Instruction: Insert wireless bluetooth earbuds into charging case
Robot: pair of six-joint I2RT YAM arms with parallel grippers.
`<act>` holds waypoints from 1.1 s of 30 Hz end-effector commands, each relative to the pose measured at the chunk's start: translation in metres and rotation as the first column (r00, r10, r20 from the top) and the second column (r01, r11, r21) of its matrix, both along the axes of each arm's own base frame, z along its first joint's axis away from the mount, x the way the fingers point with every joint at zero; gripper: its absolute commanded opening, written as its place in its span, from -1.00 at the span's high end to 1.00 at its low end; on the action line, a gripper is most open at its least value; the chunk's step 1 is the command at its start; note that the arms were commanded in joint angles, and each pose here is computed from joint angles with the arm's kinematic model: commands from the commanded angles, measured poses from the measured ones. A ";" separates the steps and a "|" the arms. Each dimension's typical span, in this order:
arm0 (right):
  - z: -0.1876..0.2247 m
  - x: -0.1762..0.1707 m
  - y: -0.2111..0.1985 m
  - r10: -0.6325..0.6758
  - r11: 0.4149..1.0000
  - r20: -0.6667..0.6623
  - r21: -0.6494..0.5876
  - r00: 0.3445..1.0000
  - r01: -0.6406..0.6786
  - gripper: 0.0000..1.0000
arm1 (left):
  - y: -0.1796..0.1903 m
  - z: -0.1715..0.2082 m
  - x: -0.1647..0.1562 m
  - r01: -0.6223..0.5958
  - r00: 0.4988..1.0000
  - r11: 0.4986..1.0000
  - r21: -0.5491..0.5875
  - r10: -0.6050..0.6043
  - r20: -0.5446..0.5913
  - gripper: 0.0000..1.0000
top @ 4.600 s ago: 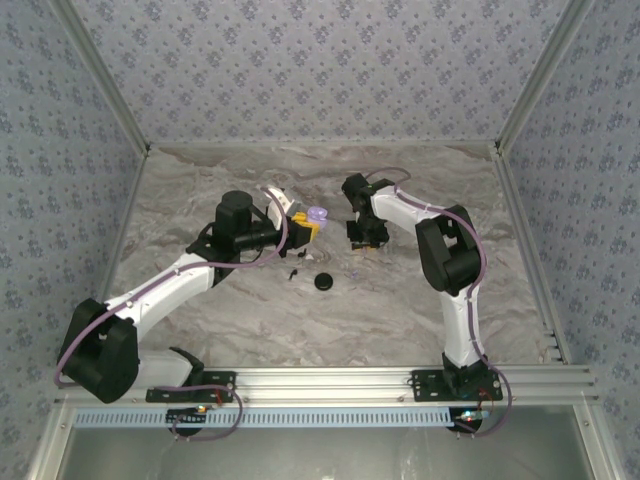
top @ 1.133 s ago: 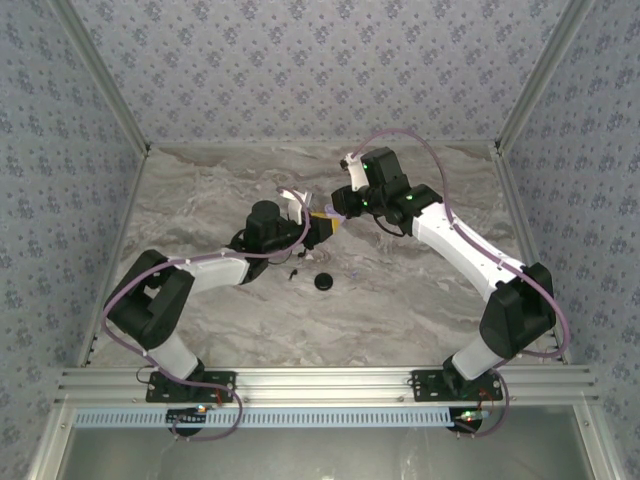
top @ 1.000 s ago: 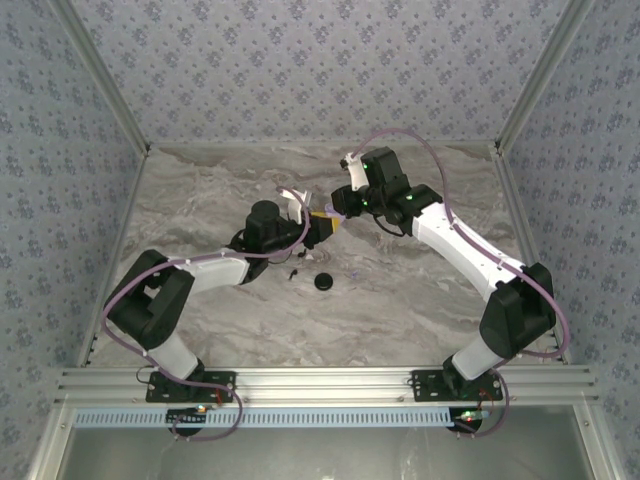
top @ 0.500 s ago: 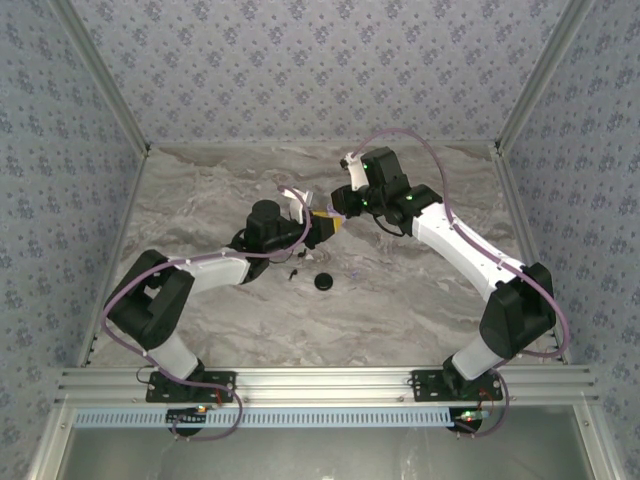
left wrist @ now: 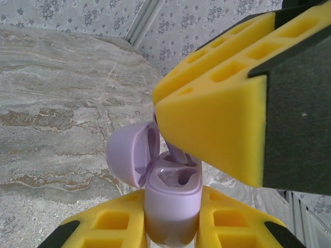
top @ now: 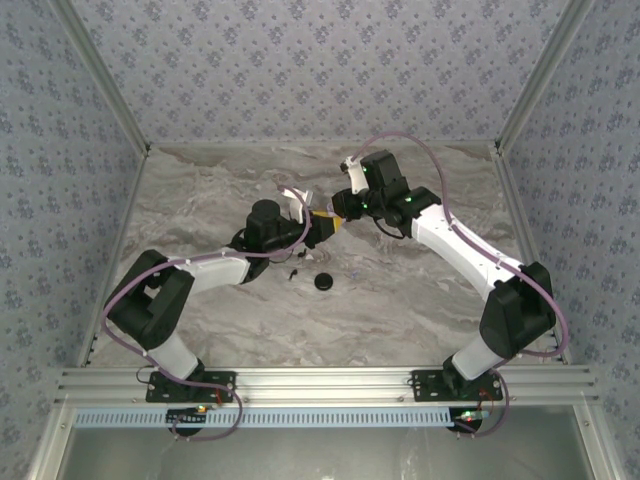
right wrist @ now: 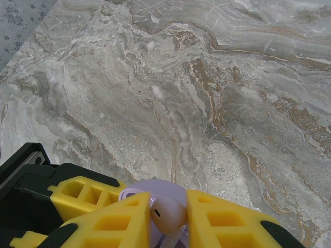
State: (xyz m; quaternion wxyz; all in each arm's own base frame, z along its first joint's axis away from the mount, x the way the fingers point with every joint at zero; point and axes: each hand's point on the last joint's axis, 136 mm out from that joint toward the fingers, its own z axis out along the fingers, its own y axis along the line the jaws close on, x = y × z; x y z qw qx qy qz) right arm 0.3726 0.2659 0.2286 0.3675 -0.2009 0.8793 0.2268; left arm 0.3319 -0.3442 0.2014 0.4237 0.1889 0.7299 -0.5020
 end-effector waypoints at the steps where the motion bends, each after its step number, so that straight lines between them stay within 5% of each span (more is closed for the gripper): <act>1: 0.003 -0.004 0.002 0.003 1.000 -0.008 0.021 1.000 -0.003 0.53 | -0.006 0.028 0.005 0.003 0.998 0.999 -0.051 0.000 0.063 0.57; 20: -0.005 -0.013 0.000 -0.011 0.999 -0.073 0.032 0.997 0.013 0.53 | -0.006 0.028 0.010 -0.021 0.997 0.998 -0.053 0.025 0.067 0.58; 33: 0.000 -0.012 -0.005 -0.036 0.999 -0.066 0.014 0.997 0.037 0.33 | -0.009 0.026 0.005 -0.005 0.996 0.999 -0.032 0.008 0.085 0.58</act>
